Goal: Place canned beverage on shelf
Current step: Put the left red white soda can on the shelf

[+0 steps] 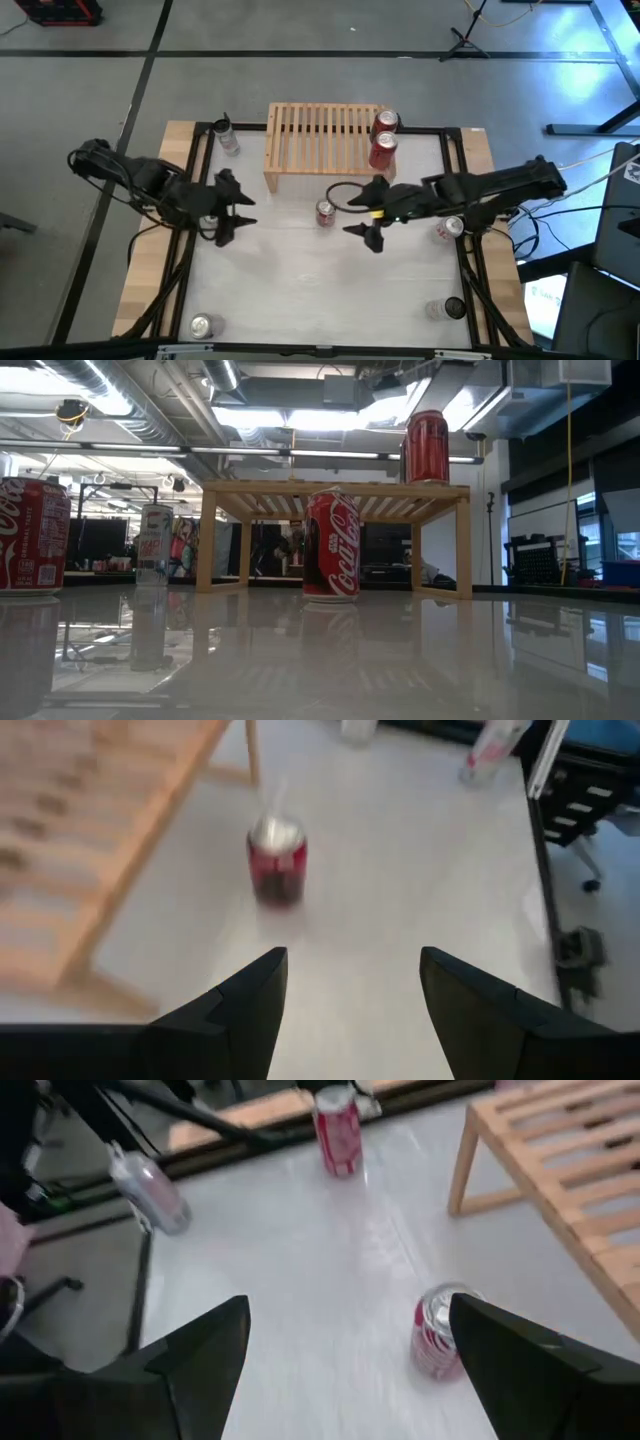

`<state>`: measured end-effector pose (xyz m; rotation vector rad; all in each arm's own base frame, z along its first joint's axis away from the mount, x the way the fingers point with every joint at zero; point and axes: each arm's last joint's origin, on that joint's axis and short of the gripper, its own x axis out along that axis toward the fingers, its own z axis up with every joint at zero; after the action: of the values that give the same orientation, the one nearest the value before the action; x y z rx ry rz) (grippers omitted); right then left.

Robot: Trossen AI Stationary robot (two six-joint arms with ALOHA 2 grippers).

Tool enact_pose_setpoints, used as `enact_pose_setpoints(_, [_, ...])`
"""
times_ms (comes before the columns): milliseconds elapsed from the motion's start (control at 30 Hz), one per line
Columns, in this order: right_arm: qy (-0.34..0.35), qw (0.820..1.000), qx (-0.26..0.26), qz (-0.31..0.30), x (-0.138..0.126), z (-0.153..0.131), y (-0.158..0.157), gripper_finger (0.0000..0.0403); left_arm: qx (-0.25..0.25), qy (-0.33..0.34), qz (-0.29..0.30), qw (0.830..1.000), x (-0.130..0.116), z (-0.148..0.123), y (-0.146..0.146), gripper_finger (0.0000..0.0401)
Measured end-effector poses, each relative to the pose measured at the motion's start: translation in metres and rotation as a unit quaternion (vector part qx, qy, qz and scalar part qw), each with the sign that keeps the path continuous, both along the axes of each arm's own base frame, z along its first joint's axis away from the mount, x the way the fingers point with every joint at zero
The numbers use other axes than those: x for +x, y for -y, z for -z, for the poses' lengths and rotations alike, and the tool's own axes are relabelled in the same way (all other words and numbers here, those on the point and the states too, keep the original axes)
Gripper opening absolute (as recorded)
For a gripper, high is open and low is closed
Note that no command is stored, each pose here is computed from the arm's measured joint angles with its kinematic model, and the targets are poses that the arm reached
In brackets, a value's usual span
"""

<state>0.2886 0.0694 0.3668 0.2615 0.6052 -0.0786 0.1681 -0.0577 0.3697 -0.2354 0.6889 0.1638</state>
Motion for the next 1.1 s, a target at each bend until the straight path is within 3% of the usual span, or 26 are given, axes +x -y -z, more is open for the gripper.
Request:
enact_pose_setpoints(167, [-0.030, 1.000, -0.006, -0.004, 0.011, 0.015, -0.003, 0.0331, -0.056, -0.098, -0.038, 0.993, -0.022, -0.007, -0.010, 0.0224])
enact_pose_setpoints(400, [-0.050, 0.999, -0.012, -0.004, 0.021, 0.027, -0.006, 0.0331, -0.071, -0.205, -0.089, 0.972, -0.037, 0.003, -0.023, 0.0248])
enact_pose_setpoints(533, [-0.054, 0.998, -0.013, -0.003, 0.023, 0.029, -0.006, 0.0331, -0.063, -0.286, -0.129, 0.947, -0.043, 0.019, -0.033, 0.0274])
enact_pose_setpoints(700, [-0.053, 0.998, -0.013, -0.003, 0.023, 0.029, -0.006, 0.0331, -0.096, -0.347, -0.142, 0.922, -0.042, 0.050, -0.039, 0.0294])
enact_pose_setpoints(867, [-0.053, 0.999, -0.013, -0.003, 0.023, 0.029, -0.006, 0.0331, -0.099, -0.382, -0.152, 0.906, -0.038, 0.068, -0.043, 0.0295])
enact_pose_setpoints(1100, [-0.052, 0.999, -0.014, -0.004, 0.023, 0.029, -0.006, 0.0331, -0.087, -0.388, -0.187, 0.898, -0.037, 0.078, -0.049, 0.0296])
